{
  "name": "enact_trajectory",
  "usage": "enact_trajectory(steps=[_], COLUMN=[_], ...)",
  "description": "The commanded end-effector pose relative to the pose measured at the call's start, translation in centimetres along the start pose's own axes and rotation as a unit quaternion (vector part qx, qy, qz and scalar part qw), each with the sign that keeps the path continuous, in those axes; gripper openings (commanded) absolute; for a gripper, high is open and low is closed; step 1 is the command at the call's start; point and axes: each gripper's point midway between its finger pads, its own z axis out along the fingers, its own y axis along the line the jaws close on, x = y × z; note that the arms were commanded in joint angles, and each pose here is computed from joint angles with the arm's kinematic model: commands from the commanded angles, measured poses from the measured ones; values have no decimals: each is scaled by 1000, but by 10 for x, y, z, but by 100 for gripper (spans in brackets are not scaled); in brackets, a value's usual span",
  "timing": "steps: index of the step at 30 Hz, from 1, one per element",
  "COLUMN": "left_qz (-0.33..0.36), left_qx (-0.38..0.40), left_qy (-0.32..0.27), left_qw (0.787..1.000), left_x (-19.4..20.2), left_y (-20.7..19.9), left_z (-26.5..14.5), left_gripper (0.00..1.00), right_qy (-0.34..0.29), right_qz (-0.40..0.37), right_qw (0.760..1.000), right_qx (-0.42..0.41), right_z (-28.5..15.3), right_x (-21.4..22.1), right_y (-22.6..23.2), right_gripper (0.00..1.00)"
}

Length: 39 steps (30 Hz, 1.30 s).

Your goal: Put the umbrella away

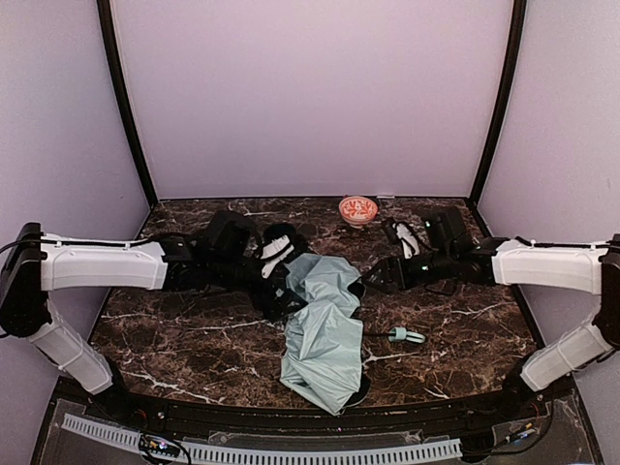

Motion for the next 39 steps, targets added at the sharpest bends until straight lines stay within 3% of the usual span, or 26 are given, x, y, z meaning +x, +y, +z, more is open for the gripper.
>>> enact_trajectory(steps=[1, 5, 9, 12, 14, 17, 20, 24, 30, 33, 36, 39], left_qz=[-90, -133, -130, -82, -34, 84, 214, 274, 396, 422, 377, 344], left_qx=[35, 8, 17, 0, -12, -5, 33, 127, 160, 134, 84, 115], left_qy=[-16, -16, -7, -27, -58, -90, -86, -57, -52, -41, -53, -101], left_qw=[995, 991, 991, 996, 998, 992, 973, 952, 902, 896, 921, 926], left_x=[-23, -32, -51, -58, -66, -73, -55, -22, 14, 16, -9, -23], left_y=[22, 58, 66, 68, 62, 23, -42, -104, -157, -158, -146, -159], left_z=[-16, 11, 27, 15, -3, -31, -45, -61, -46, -24, -19, -36], left_gripper=[94, 88, 84, 83, 82, 78, 77, 78, 88, 88, 88, 86], right_qy=[-41, -28, 32, 44, 79, 125, 114, 93, 122, 93, 32, -18], right_qz=[-19, 5, -18, -27, 6, 26, -9, -4, 20, 59, 100, 131], right_qw=[999, 1000, 999, 998, 995, 989, 992, 995, 990, 987, 983, 978], right_qx=[-12, -6, 16, 24, 60, 74, 43, 37, 63, 113, 154, 160], right_z=[-6, 20, 23, 3, -7, -8, -6, -9, 0, -7, -28, -46], right_x=[-53, -80, -57, -29, -4, 31, 36, 34, 72, 69, 60, 58], right_y=[-4, -25, -29, -21, -30, -22, 11, 18, -3, -19, -30, -33], right_gripper=[83, 99, 98, 96, 95, 88, 87, 84, 84, 86, 89, 90])
